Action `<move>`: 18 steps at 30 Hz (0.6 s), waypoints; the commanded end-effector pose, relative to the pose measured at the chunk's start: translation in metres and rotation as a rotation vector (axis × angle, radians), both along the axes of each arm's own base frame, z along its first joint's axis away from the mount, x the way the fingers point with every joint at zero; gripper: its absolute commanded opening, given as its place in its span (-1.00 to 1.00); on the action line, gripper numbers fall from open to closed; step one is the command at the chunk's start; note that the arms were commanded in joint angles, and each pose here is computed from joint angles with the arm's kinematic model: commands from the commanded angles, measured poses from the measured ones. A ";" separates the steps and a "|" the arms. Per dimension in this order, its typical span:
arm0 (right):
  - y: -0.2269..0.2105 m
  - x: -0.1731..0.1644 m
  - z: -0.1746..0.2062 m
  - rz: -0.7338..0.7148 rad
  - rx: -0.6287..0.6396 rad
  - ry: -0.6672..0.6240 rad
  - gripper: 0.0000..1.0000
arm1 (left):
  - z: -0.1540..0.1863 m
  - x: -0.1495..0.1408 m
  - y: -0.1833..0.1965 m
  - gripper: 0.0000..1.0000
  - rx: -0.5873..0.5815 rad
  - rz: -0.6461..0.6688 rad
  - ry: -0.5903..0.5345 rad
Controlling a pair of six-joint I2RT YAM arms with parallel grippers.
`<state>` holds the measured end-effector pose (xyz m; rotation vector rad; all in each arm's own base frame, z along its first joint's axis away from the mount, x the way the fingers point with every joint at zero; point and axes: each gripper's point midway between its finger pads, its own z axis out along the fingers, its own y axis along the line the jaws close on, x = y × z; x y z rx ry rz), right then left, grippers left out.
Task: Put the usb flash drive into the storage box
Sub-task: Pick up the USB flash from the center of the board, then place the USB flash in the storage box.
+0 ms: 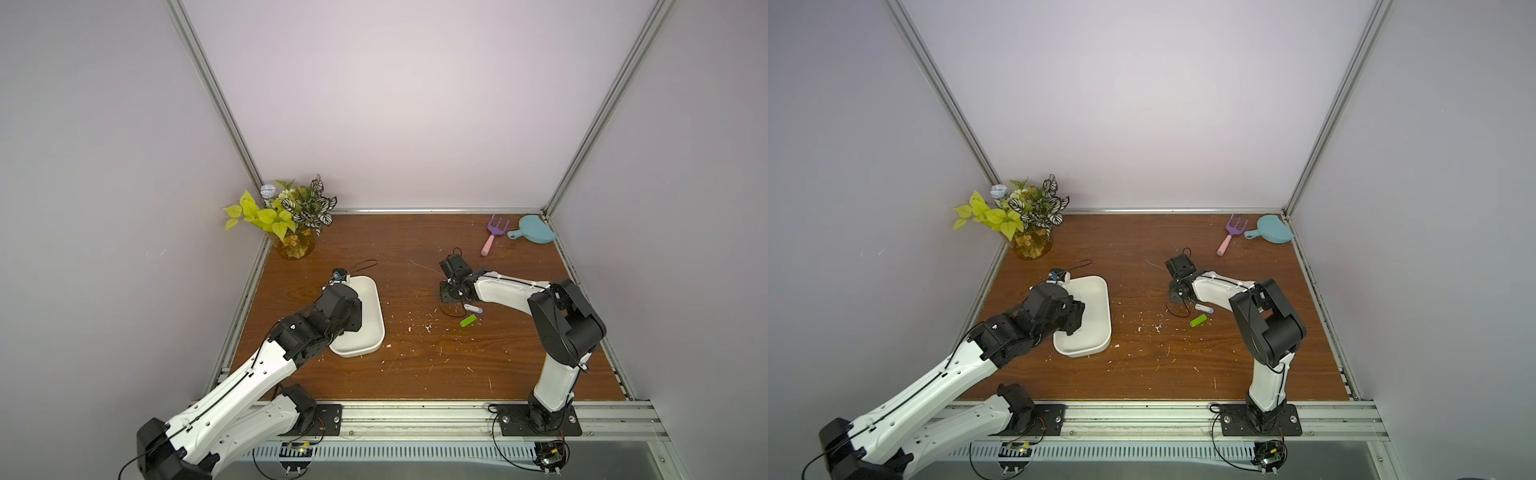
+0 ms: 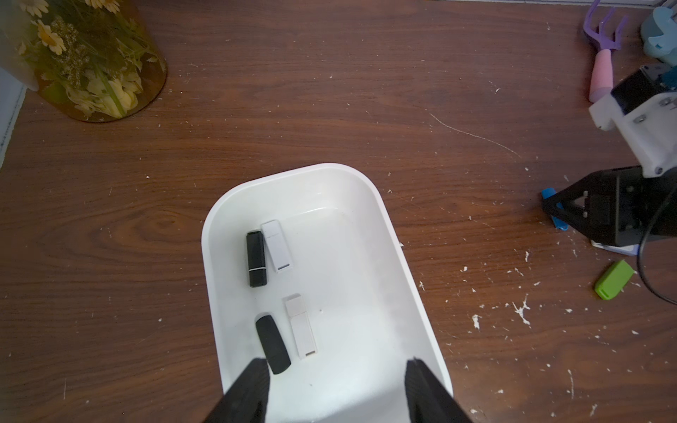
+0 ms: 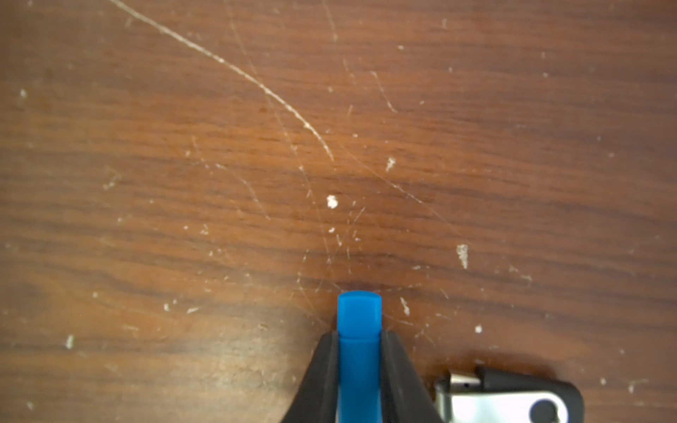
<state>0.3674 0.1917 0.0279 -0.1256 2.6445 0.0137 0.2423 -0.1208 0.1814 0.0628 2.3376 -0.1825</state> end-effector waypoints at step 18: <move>0.177 -0.054 0.159 0.264 0.651 -0.161 -0.94 | 0.042 -0.002 0.050 0.14 -0.062 0.184 -0.180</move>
